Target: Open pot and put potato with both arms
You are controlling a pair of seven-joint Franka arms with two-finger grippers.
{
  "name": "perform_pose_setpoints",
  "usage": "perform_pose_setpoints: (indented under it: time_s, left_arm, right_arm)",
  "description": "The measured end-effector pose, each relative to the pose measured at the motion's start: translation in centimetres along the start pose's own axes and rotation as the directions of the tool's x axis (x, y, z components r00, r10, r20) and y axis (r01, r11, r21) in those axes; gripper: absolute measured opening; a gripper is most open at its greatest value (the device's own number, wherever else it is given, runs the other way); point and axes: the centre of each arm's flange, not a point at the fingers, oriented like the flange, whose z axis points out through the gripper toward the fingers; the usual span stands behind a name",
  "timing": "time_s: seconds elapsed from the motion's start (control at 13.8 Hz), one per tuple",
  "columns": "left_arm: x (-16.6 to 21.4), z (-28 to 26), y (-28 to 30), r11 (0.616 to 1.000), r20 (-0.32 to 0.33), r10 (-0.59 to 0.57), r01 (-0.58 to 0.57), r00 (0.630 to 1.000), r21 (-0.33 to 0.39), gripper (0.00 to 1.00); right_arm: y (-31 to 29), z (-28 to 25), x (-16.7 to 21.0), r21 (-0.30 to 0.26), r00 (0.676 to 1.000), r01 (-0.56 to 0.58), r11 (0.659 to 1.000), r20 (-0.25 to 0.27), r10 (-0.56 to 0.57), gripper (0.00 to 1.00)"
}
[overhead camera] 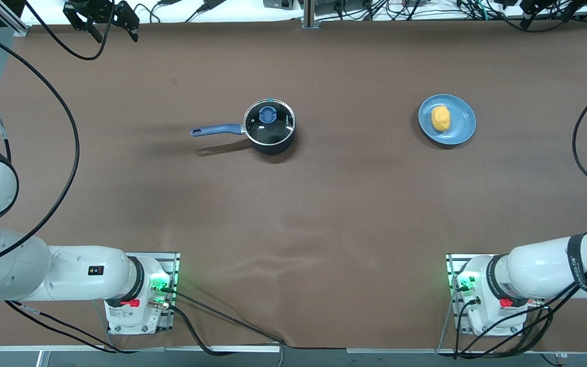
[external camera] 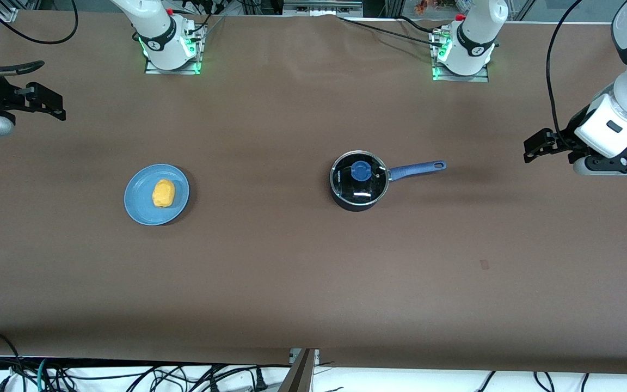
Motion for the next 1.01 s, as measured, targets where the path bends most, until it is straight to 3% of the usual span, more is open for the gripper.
perform_pose_setpoints:
  time_s: [1.01]
  left_arm:
    - [-0.1, -1.2, -0.9, 1.0, -0.015, -0.011, 0.011, 1.0, -0.001, 1.0]
  right_arm:
    - [0.0, 0.0, 0.0, 0.0, 1.0, 0.0, 1.0, 0.0, 0.0, 1.0]
